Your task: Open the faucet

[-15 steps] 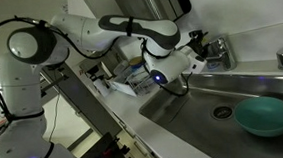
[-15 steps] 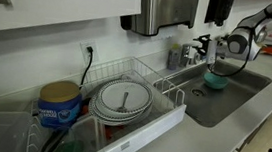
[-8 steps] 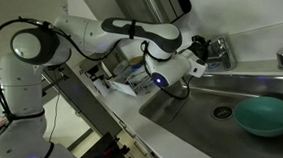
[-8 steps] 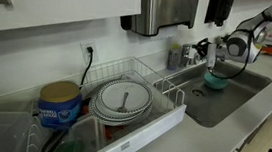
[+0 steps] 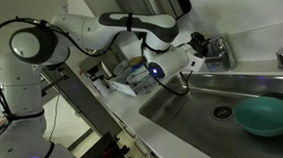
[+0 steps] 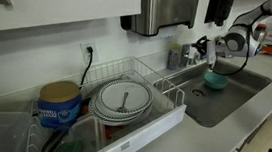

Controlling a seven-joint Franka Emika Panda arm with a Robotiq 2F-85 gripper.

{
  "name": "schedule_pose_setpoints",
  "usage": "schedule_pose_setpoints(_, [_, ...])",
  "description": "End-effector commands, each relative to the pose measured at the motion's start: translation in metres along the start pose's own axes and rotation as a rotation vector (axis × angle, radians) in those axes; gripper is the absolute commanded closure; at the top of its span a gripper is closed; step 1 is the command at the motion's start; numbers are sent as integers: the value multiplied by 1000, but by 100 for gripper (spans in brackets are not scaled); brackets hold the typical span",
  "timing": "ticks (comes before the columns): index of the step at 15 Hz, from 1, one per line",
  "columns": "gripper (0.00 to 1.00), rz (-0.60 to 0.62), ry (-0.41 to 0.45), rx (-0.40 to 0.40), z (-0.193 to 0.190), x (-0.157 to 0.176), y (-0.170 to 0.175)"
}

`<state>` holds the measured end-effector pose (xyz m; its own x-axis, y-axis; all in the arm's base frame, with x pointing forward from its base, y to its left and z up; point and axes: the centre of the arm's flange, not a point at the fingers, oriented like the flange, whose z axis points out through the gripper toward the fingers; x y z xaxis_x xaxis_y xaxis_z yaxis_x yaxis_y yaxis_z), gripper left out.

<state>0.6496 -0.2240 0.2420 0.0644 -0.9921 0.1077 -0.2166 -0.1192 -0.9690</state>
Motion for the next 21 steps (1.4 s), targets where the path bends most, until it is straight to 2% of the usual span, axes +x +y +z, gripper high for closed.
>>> schedule_pose_setpoints(1, [98, -16, -10, -63, -13, -7, -49])
schedule_pose_setpoints(10, [98, 8, -96, -224, -5, 6, -104])
schedule_pose_setpoints(21, [98, 9, -120, -286, 4, 7, -122])
